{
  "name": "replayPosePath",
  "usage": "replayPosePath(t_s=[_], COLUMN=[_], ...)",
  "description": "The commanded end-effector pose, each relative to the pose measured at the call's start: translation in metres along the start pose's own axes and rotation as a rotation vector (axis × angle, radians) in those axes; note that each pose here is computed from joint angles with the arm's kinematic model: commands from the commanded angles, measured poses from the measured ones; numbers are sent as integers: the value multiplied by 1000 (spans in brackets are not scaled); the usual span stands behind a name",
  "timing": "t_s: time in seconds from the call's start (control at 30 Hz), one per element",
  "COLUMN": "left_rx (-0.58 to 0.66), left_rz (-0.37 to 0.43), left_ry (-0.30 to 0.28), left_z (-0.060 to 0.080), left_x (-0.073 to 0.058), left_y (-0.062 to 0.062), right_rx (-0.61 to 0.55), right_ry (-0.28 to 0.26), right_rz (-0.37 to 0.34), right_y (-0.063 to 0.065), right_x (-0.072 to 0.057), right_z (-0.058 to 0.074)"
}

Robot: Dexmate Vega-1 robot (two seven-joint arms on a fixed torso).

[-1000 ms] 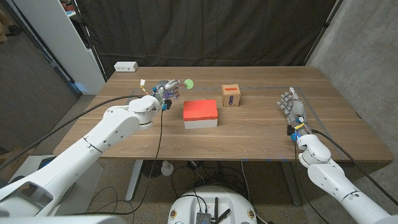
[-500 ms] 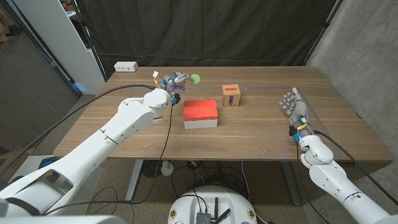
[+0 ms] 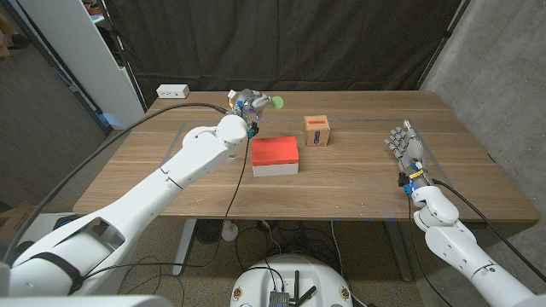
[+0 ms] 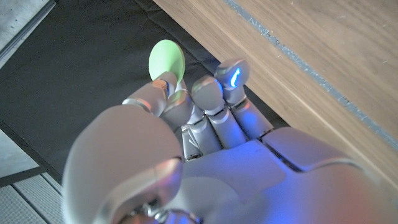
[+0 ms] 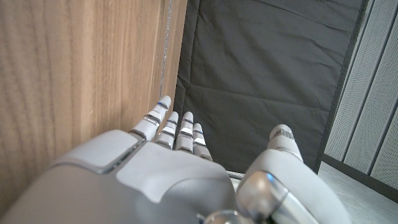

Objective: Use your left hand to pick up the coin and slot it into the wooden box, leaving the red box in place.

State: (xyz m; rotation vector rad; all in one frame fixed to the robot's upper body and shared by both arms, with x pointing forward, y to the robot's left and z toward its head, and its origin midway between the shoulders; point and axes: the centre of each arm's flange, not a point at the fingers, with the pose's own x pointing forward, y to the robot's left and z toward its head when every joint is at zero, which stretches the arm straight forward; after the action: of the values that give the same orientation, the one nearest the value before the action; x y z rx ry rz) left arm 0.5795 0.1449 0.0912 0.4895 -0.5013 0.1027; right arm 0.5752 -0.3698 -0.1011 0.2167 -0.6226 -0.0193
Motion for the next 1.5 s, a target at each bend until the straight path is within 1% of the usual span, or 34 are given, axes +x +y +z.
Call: replayPosePath(t_s=[0.03, 0.33, 0.47, 0.67, 0.8, 1.0, 1.2, 1.5], left_rx=[141, 266, 356, 436, 471, 524, 554, 610], left_rz=[19, -2, 27, 25, 16, 5, 12, 4], left_ry=[-76, -115, -155, -199, -215, -230, -231, -189], left_z=[27, 42, 51, 61, 65, 71, 74, 82], left_x=[13, 23, 24, 28, 30, 32, 34, 39], left_y=[-21, -36, -42, -51, -56, -63, -71, -83], right_rx=[15, 21, 23, 24, 17, 17, 12, 3], right_ry=[-1, -10, -13, -20, -28, -24, -14, -13], right_rz=[-10, -12, -13, -7, 0, 4, 2, -1], right_y=[-3, -5, -6, -7, -7, -7, -7, -7], right_x=[-2, -2, -2, -3, -5, -6, -8, -10], right_z=[-3, -3, -3, -3, -2, -2, -1, 1])
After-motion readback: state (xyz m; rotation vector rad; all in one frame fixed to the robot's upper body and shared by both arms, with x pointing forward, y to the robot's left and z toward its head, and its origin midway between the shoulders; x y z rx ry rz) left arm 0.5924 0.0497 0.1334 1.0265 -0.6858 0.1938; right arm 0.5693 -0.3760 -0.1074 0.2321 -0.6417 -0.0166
